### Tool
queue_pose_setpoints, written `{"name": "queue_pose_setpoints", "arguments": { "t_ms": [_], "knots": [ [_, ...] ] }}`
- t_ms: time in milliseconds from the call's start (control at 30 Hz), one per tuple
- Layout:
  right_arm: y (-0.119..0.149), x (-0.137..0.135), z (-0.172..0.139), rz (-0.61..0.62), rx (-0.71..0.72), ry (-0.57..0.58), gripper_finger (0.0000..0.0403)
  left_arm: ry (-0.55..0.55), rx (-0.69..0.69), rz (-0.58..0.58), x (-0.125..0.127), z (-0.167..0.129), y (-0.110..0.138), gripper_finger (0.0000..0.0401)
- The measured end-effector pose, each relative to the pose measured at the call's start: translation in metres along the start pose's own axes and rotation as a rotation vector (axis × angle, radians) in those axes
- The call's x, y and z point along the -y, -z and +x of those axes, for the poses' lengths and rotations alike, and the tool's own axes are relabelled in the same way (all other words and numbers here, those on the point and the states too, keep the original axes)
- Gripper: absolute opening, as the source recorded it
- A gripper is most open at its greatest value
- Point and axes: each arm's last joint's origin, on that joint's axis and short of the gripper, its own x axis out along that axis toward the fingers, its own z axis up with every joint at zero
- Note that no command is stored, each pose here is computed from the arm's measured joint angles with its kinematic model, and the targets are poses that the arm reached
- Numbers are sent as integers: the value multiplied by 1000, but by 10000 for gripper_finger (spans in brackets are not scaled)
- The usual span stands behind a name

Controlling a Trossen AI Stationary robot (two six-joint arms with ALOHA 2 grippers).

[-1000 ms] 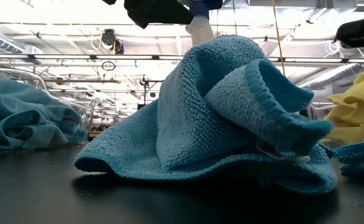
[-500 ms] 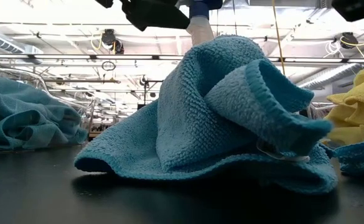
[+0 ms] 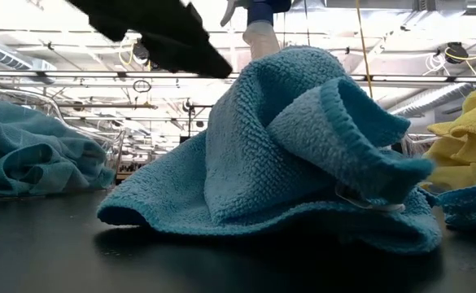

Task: Sort microfiber towel by color & place in baskets
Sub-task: Put the blue microfiber cloth into the left transparent bin

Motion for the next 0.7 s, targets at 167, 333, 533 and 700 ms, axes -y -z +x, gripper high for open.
{"name": "queue_pose_setpoints", "arguments": {
  "t_ms": [167, 333, 533, 700],
  "knots": [
    [-4, 0, 0, -14, 48, 21, 144, -57, -58, 23, 3, 17, 16, 251],
    [-5, 0, 1, -17, 53, 55, 181, -55, -36, 35, 5, 28, 20, 251],
    [-5, 1, 1, 4, 57, 73, 214, -34, -44, 41, 7, 36, 26, 251],
    [-5, 1, 2, 7, 53, 74, 221, -30, -82, 71, 8, 49, 38, 251]
  ]
}}
